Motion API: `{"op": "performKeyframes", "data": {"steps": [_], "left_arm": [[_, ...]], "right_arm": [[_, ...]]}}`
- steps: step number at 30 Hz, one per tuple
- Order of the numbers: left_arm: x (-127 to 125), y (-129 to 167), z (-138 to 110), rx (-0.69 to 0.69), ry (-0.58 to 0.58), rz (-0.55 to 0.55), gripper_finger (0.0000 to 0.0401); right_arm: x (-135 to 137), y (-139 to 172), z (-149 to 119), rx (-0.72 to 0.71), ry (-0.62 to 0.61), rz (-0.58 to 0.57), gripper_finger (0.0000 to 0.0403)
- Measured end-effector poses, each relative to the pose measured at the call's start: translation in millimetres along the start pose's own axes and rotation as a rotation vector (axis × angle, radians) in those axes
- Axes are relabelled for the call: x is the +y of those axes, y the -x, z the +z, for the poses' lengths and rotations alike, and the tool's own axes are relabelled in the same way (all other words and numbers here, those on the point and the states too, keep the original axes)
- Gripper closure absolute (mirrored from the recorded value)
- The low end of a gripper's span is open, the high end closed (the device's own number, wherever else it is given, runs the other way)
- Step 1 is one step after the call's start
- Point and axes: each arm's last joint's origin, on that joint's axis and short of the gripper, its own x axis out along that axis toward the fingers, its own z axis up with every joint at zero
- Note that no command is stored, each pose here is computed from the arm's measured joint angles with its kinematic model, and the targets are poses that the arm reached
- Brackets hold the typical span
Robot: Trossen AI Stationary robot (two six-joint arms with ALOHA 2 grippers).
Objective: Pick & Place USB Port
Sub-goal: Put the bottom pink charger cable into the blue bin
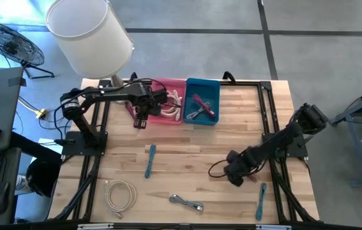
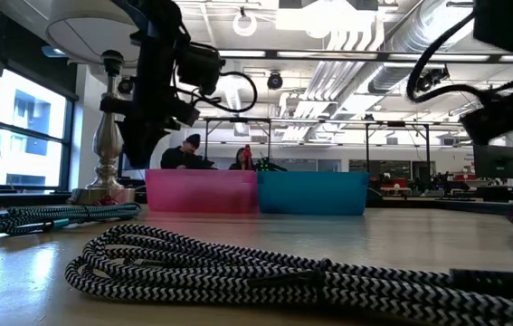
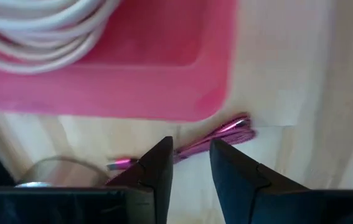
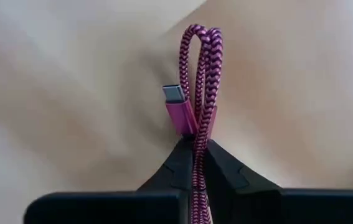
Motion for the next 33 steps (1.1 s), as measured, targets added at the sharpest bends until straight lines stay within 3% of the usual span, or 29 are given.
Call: {"op": "performKeyframes", "data": {"steps": [7,14,18,27,33], "left_arm": [[-7.6,8.0,6.1,-0.026,-0.052,-0.002,0.0298],[-18.3,18.8,16.7,-0.068,-0.109,0.021,0.0298],[-25.1,24.4,21.1,-0.081,-0.135,0.028,0.0298],[-39.6,32.2,19.7,0.026,-0.176,0.126,0.0298],[-39.3,32.2,18.5,0.041,-0.150,0.138,0.0298]], "right_arm": [[-4.7,48.0,24.1,-0.113,0.076,-0.198,0.0390],[-9.1,109.6,76.6,-0.444,0.137,-0.293,0.0390],[-19.6,126.7,109.7,-0.591,0.116,-0.332,0.0390],[-65.6,112.0,170.4,-0.626,0.050,-0.279,0.0390],[-89.6,109.7,200.9,-0.709,0.010,-0.128,0.0390]]}}
